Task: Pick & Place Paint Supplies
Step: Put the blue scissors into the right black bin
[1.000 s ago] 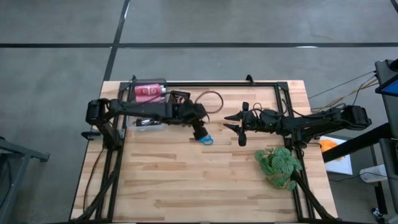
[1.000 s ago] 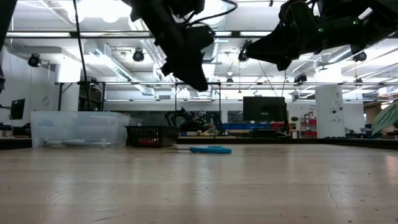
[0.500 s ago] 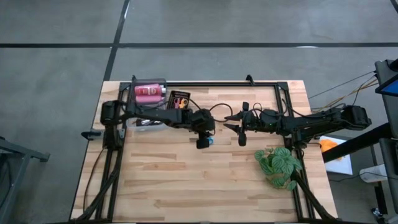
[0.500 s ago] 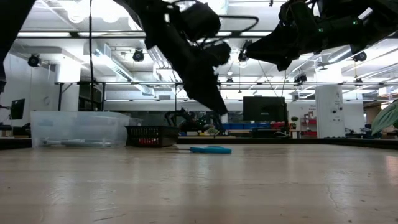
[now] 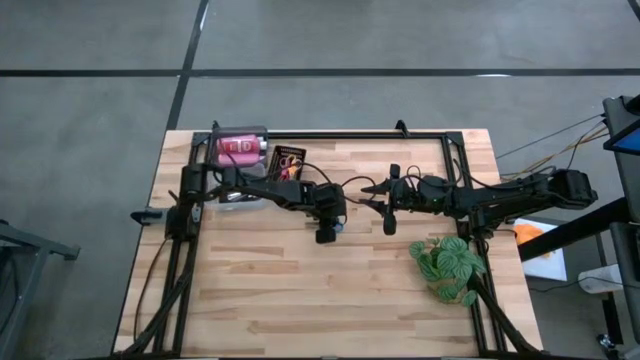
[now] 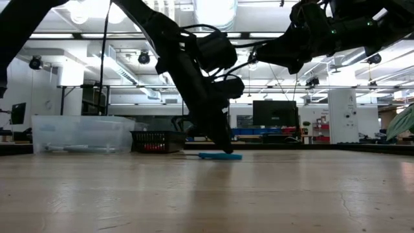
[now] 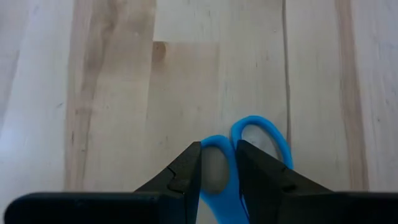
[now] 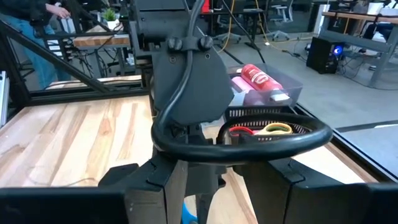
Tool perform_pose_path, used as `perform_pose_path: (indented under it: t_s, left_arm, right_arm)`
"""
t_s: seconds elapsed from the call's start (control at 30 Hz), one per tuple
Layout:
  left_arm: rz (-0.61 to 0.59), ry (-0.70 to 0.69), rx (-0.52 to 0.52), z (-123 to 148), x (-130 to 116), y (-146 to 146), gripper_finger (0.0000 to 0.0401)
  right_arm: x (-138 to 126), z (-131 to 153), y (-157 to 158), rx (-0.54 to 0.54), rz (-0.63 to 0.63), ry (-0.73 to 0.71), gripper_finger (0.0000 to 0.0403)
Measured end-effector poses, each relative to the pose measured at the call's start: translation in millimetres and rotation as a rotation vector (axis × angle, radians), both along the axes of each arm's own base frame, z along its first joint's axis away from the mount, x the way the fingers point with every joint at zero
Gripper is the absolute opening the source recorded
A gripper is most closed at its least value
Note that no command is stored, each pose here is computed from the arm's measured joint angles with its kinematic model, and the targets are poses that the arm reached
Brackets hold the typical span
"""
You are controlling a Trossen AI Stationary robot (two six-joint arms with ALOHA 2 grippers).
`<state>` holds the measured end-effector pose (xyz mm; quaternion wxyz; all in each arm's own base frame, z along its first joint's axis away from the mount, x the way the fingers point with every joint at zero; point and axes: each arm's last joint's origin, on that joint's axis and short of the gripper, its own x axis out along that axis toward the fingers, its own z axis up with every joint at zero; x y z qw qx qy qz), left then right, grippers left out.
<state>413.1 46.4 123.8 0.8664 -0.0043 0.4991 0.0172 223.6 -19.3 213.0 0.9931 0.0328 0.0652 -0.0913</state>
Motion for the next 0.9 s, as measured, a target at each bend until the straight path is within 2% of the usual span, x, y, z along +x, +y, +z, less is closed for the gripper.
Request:
perform_pose_path:
  t_s: [0.33,0.9]
  left_arm:
    - [0.029,0.007,-0.011,-2.1,-2.5,4.2,0.0104]
    - [0.036,0.011,-0.007,9.4,-7.4,3.2,0.0104]
  right_arm:
    - [0.0,0.1,0.0,0.0,0.0,-0.001,0.0141]
    - [0.0,-0.1,0.1,0.002,0.001,0.001,0.0141]
